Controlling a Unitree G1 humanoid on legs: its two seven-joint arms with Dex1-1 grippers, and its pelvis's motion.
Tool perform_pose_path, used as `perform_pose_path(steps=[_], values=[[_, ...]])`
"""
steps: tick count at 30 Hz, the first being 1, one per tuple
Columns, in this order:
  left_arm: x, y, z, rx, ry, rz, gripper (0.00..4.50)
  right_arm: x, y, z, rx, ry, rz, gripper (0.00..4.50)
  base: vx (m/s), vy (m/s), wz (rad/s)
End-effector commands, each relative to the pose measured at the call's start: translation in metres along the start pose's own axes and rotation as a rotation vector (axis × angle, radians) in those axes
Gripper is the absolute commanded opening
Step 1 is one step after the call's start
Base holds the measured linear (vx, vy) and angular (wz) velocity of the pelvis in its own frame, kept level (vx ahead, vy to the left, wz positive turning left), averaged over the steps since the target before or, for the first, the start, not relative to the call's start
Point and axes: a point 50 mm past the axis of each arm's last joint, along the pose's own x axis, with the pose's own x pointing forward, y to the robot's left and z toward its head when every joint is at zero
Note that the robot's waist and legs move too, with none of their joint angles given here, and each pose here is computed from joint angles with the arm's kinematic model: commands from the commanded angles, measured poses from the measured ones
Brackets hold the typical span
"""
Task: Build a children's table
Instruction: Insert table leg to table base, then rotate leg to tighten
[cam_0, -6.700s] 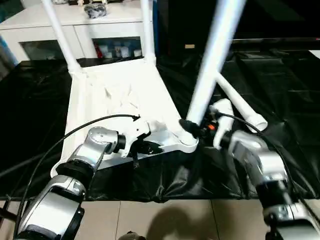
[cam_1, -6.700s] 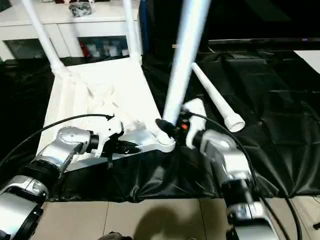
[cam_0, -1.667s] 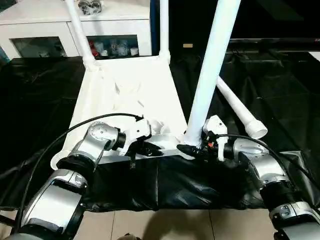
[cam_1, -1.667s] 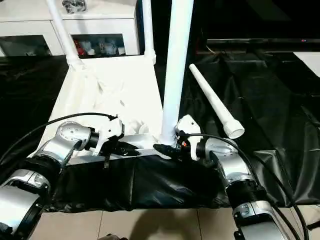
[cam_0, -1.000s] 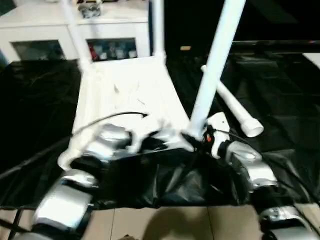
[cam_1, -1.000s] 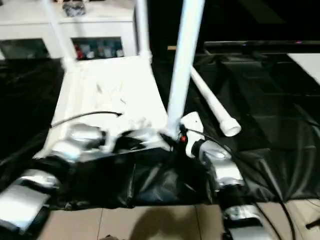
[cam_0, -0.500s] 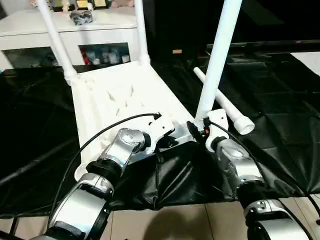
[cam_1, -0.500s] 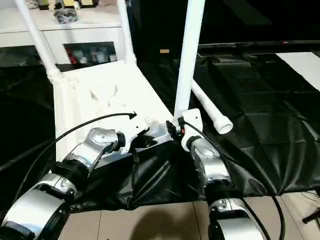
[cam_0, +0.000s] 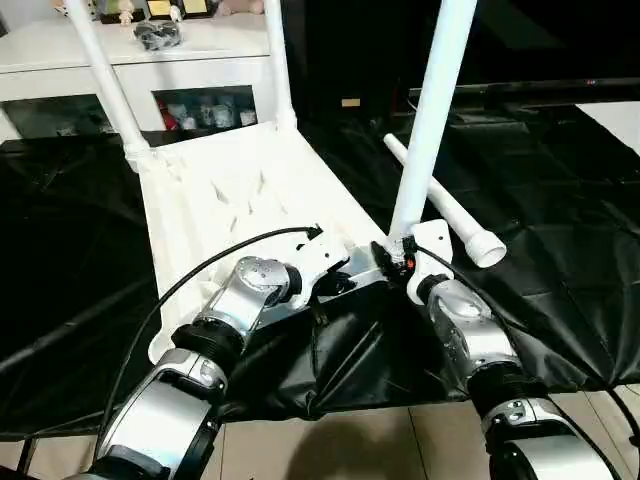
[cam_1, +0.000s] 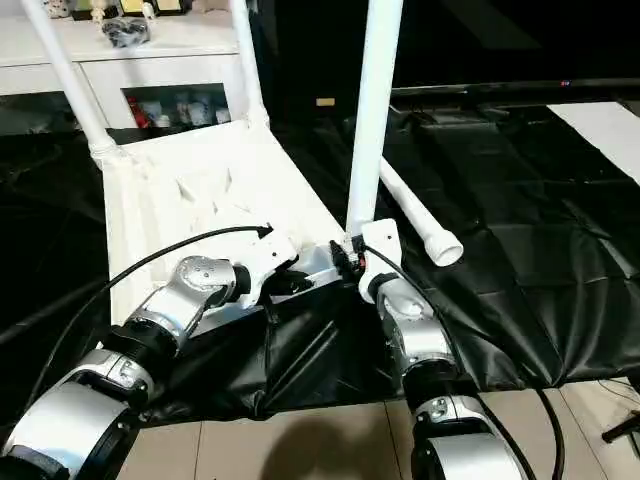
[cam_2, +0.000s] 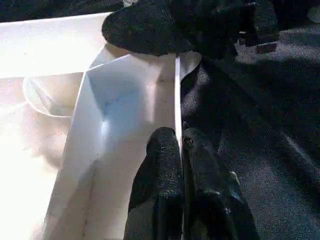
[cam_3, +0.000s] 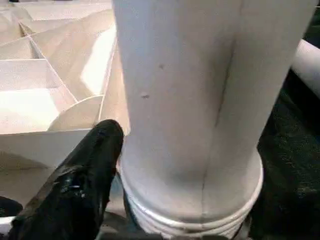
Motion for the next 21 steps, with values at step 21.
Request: perform_pose_path(steps=[21], values=[[-0.028,-0.002,-0.015,0.122,-0.012,-0.250,0.00,-0.039,-0.025,-0.002,-0.085,-0.038,0.350,4.36,0.000,0.000,0.00]])
